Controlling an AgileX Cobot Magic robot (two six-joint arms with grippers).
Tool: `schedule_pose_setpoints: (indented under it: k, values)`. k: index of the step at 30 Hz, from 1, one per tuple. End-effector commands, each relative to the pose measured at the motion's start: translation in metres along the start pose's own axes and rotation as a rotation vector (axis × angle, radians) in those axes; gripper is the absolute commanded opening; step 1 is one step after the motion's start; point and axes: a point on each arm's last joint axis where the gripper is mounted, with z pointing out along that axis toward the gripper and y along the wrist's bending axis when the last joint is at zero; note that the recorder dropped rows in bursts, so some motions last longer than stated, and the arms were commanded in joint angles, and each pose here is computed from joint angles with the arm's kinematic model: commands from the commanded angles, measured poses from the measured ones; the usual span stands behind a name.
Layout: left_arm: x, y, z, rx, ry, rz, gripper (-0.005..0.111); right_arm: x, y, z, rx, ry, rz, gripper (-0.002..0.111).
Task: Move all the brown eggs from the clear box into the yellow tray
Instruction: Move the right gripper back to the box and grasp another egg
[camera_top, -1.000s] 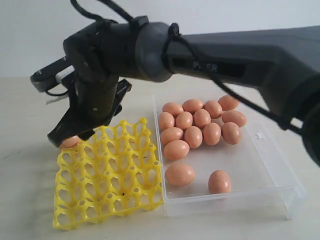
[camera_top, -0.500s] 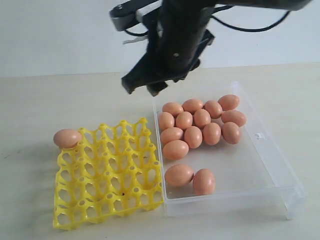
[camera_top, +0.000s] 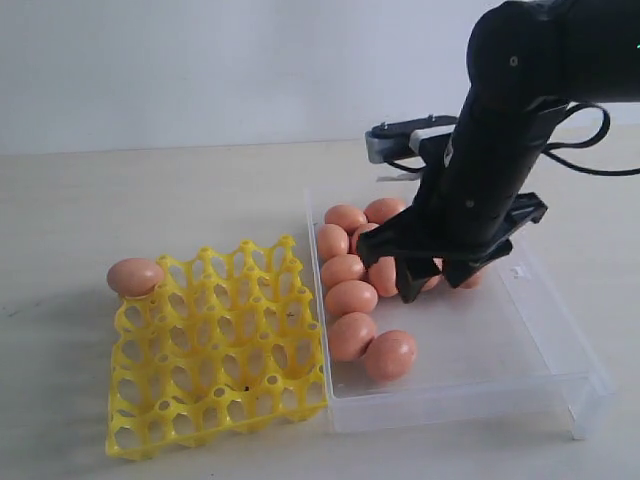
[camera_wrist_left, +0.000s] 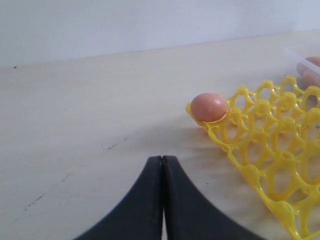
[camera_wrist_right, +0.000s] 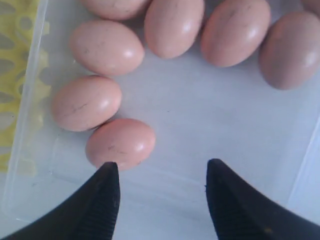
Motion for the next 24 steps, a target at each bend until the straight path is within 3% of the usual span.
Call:
schedule_pose_setpoints:
  k: [1, 6, 14, 24]
  values:
    - [-0.002, 0.000, -0.001, 0.002, -0.019, -0.001, 0.000, -0.002, 0.010, 0.021, -0.119, 0.052, 0.003, 0.051]
    - [-0.002, 0.000, -0.001, 0.002, -0.019, -0.001, 0.000, -0.002, 0.017, 0.038, -0.200, 0.106, 0.001, 0.051]
    - [-0.002, 0.000, -0.001, 0.002, -0.019, -0.001, 0.000, 0.003, 0.015, 0.056, -0.183, 0.175, 0.001, 0.064]
    - [-0.002, 0.000, -0.001, 0.002, -0.019, -0.001, 0.000, 0.007, 0.002, 0.074, -0.146, 0.133, 0.046, 0.063]
